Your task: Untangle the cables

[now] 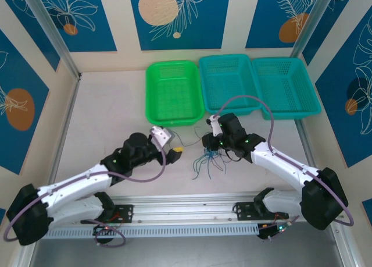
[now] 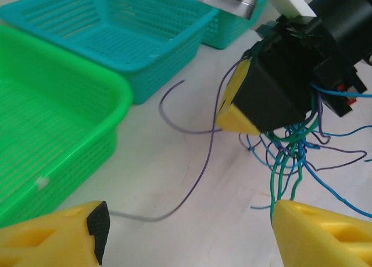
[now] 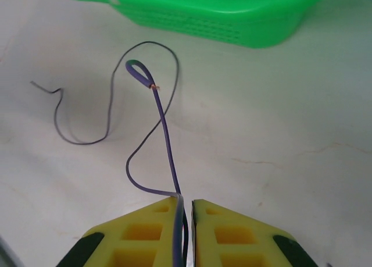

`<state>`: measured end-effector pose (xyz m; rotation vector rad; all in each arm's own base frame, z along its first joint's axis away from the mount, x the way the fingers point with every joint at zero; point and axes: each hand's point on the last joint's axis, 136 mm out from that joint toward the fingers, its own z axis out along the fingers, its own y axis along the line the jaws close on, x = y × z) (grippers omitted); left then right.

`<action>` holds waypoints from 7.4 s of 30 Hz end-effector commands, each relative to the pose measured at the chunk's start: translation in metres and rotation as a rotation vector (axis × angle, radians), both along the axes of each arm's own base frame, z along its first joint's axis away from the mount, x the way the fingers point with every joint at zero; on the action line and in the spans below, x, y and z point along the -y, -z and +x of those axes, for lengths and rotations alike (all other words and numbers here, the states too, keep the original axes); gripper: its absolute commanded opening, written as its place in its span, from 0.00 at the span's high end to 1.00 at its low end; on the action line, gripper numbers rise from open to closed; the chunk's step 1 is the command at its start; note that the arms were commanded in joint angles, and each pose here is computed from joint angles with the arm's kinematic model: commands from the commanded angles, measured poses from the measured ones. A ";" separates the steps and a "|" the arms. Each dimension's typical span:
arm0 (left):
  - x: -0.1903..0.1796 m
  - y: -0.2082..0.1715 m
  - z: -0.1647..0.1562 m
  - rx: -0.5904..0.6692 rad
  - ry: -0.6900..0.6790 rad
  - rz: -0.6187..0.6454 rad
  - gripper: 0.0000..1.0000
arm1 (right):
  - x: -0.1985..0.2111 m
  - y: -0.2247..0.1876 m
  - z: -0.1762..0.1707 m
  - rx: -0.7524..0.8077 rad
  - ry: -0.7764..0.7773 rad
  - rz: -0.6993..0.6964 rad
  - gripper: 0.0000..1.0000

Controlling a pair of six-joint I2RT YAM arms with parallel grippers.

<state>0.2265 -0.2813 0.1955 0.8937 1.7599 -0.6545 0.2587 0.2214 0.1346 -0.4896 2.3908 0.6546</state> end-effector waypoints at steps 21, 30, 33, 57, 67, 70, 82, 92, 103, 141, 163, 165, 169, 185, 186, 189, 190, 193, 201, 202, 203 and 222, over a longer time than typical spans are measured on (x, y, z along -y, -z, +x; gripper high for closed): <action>0.048 0.046 0.064 -0.069 -0.121 -0.061 1.00 | -0.005 -0.007 -0.010 0.037 -0.002 -0.109 0.85; -0.012 0.008 0.071 -0.123 -0.374 -0.117 1.00 | 0.050 0.065 -0.013 -0.140 0.307 -0.297 0.37; -0.028 0.001 0.075 -0.167 -0.440 -0.140 1.00 | 0.036 0.065 -0.022 -0.151 0.204 -0.276 0.29; 0.008 0.093 0.076 -0.385 -0.345 0.001 1.00 | -0.038 -0.073 -0.015 0.191 0.046 0.254 0.04; 0.002 0.100 0.068 -0.389 -0.336 0.007 1.00 | 0.016 -0.054 0.010 0.049 0.307 0.297 0.18; 0.002 0.097 0.067 -0.383 -0.330 0.000 1.00 | 0.034 -0.048 0.013 0.050 0.375 0.228 0.00; 0.004 0.081 0.060 -0.354 -0.280 -0.035 1.00 | 0.042 -0.037 -0.011 -0.086 0.261 0.328 0.03; 0.015 0.032 0.052 -0.276 -0.174 -0.098 1.00 | -0.013 0.060 -0.035 -0.167 0.173 -0.073 0.00; -0.010 -0.007 0.035 -0.179 -0.183 -0.145 1.00 | -0.024 0.105 0.001 -0.252 0.295 -0.090 0.85; -0.045 -0.035 0.010 0.069 -0.074 -0.160 0.38 | 0.090 -0.043 -0.002 -0.025 0.382 0.440 1.00; 0.141 0.028 -0.025 -0.036 0.425 -0.042 0.38 | 0.069 -0.080 -0.008 0.015 0.344 0.367 1.00; 0.140 0.037 -0.018 -0.044 0.386 -0.024 0.60 | 0.069 -0.081 -0.008 0.016 0.347 0.367 1.00; 0.136 0.026 -0.015 -0.031 0.350 -0.060 1.00 | 0.083 -0.069 -0.003 0.011 0.432 0.319 1.00; -0.054 -0.043 0.053 -0.064 -0.336 -0.263 1.00 | 0.259 0.022 -0.027 -0.220 1.311 0.459 1.00; -0.062 -0.043 0.053 -0.064 -0.353 -0.259 1.00 | 0.263 0.022 -0.028 -0.222 1.328 0.483 1.00; -0.066 -0.045 0.050 -0.073 -0.332 -0.256 1.00 | 0.255 0.013 -0.022 -0.194 1.243 0.545 1.00; -0.058 -0.046 0.046 -0.084 -0.287 -0.263 1.00 | 0.246 0.009 -0.018 -0.188 1.179 0.559 1.00; -0.033 -0.053 0.038 -0.126 -0.157 -0.324 1.00 | 0.212 0.005 -0.013 -0.196 1.001 0.530 1.00; 0.048 -0.069 0.011 -0.094 0.084 -0.311 1.00 | 0.151 0.075 -0.039 -0.381 0.875 0.197 0.94; 0.060 -0.067 0.007 -0.088 0.112 -0.301 1.00 | 0.148 0.080 -0.040 -0.401 0.877 0.183 0.89; 0.071 -0.062 0.004 -0.086 0.128 -0.285 1.00 | 0.148 0.084 -0.041 -0.418 0.885 0.167 0.79; 0.064 -0.086 0.010 -0.063 0.003 -0.224 1.00 | 0.010 -0.091 -0.053 0.161 -0.061 0.426 0.23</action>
